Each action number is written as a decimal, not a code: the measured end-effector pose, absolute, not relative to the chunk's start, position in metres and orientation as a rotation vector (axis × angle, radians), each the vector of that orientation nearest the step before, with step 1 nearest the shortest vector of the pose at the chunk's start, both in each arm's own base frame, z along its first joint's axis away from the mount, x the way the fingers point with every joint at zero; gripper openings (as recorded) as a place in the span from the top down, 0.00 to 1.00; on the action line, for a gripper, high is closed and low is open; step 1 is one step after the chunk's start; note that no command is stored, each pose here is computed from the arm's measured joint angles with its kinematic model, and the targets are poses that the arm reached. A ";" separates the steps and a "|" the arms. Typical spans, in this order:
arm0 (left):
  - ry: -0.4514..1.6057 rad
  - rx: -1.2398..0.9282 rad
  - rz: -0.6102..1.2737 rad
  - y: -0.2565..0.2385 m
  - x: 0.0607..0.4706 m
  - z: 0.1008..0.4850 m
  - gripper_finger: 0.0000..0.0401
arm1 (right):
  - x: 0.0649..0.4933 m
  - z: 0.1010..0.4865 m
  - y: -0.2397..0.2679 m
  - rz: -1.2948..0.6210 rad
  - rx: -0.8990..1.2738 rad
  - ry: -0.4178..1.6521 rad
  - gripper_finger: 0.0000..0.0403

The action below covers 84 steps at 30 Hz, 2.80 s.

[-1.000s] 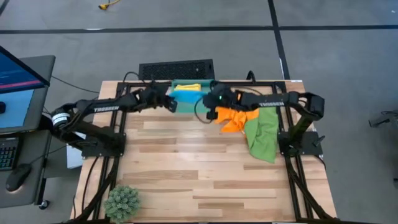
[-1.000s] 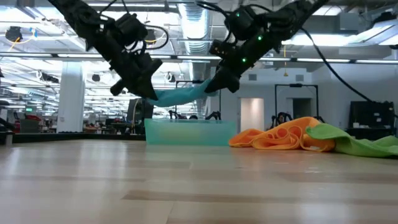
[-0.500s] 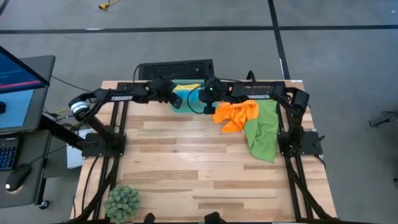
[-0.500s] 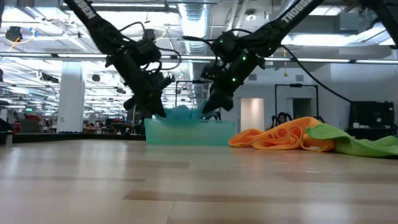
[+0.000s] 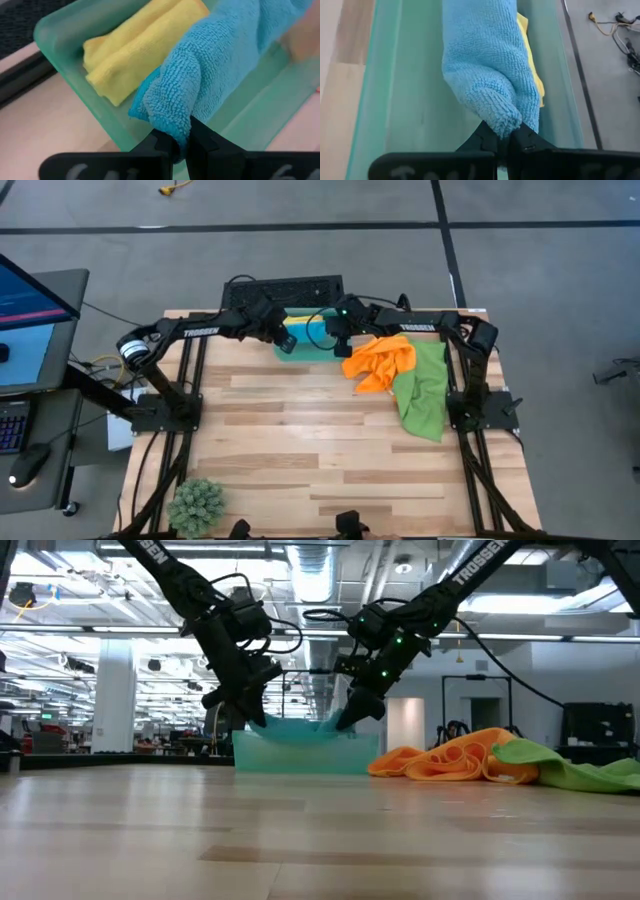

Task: Roll microfiber towels into tight, uniform cylinder then place into a basket
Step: Put the rolled blue microfiber towel into the green bin

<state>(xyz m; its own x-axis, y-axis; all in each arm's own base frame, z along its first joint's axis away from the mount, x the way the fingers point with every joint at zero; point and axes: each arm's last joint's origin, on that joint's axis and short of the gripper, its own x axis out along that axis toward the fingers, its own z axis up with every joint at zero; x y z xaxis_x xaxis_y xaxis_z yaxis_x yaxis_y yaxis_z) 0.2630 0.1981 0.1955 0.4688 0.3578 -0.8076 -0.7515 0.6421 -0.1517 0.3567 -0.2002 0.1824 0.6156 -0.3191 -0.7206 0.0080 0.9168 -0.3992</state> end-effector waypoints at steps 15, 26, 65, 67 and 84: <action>0.866 -0.541 0.719 0.199 0.270 0.179 0.97 | 0.361 0.157 -0.202 -0.141 -0.371 0.934 0.94; 0.911 -0.510 0.697 0.210 0.283 0.159 0.97 | 0.361 0.158 -0.201 -0.142 -0.365 0.937 0.94; 0.834 -0.329 0.672 0.209 0.272 0.203 0.61 | 0.358 0.155 -0.198 -0.136 -0.325 0.980 0.95; 0.812 -0.321 0.676 0.209 0.270 0.209 0.61 | 0.358 0.155 -0.198 -0.137 -0.325 0.980 0.94; 0.782 -0.241 0.510 0.182 0.286 0.216 0.61 | 0.359 0.154 -0.193 -0.138 -0.342 1.010 0.67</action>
<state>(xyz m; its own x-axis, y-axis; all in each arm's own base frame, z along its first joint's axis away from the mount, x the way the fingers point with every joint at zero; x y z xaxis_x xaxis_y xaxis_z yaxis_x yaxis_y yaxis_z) 0.2858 0.1823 0.2163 0.5966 0.3477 -0.7233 -0.5219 0.8527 -0.0206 0.3592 -0.1925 0.1542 0.5281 -0.2698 -0.8051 -0.0434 0.9383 -0.3430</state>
